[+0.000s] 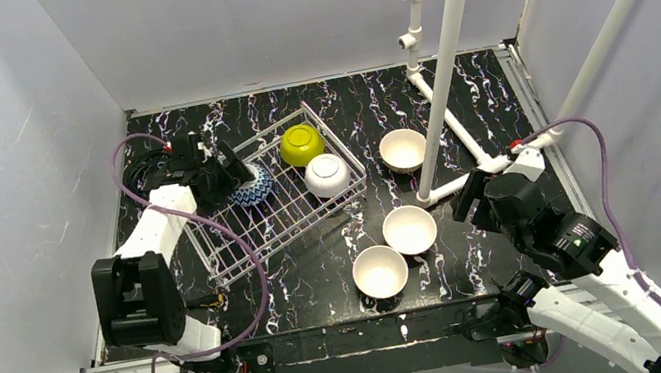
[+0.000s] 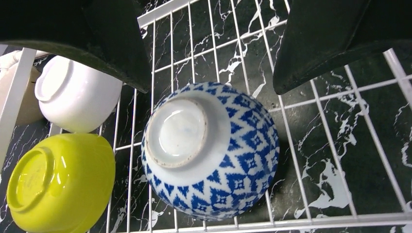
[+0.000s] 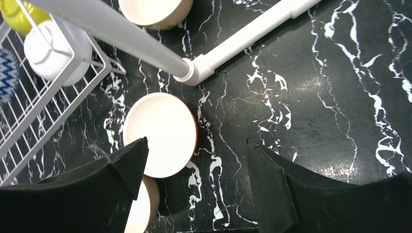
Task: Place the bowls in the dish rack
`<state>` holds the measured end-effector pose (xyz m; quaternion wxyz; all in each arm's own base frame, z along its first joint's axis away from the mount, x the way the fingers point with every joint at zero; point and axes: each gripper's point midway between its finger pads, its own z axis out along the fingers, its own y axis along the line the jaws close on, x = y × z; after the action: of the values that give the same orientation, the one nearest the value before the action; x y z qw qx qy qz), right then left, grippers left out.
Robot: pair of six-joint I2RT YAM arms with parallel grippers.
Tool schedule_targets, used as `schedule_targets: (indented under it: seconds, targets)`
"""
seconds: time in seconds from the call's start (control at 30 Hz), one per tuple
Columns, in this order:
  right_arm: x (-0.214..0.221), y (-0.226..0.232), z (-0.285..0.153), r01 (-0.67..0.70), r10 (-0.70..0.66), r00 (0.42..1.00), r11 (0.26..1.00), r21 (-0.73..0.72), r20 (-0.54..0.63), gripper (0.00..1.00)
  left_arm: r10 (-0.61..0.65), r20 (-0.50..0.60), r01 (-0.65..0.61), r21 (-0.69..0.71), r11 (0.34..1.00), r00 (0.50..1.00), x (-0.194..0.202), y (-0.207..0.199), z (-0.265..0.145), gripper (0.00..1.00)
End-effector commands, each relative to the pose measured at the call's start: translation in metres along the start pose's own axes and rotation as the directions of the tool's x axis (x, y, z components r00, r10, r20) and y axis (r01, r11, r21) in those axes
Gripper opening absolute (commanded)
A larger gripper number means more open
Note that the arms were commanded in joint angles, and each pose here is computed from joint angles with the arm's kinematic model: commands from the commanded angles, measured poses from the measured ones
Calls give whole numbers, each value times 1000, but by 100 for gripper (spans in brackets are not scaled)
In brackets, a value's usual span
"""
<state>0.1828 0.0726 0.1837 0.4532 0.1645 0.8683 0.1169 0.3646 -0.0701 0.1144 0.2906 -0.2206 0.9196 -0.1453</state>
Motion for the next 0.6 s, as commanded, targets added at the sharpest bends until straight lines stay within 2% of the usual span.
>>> schedule_targets:
  seconds: [0.0, 0.07, 0.17, 0.47, 0.57]
  targets:
    - [11, 16, 0, 52, -57, 997, 995, -87, -57, 82, 36, 31, -39, 89, 995, 999, -18, -21, 3, 93]
    - [17, 16, 2, 41, -48, 996, 994, -104, -73, 83, 56, -19, -52, 156, 986, 998, -14, -34, 10, 92]
    - [27, 20, 2, 17, -31, 995, 990, -141, -96, 83, 65, -87, -44, 224, 974, 994, -7, -48, 17, 83]
    - [29, 24, 9, 32, -47, 992, 991, -130, -114, 83, 53, -134, -12, 292, 956, 989, 2, -58, 22, 66]
    - [33, 23, 16, 39, -53, 990, 994, -106, -129, 82, 58, -140, -11, 319, 948, 988, 5, -61, 21, 65]
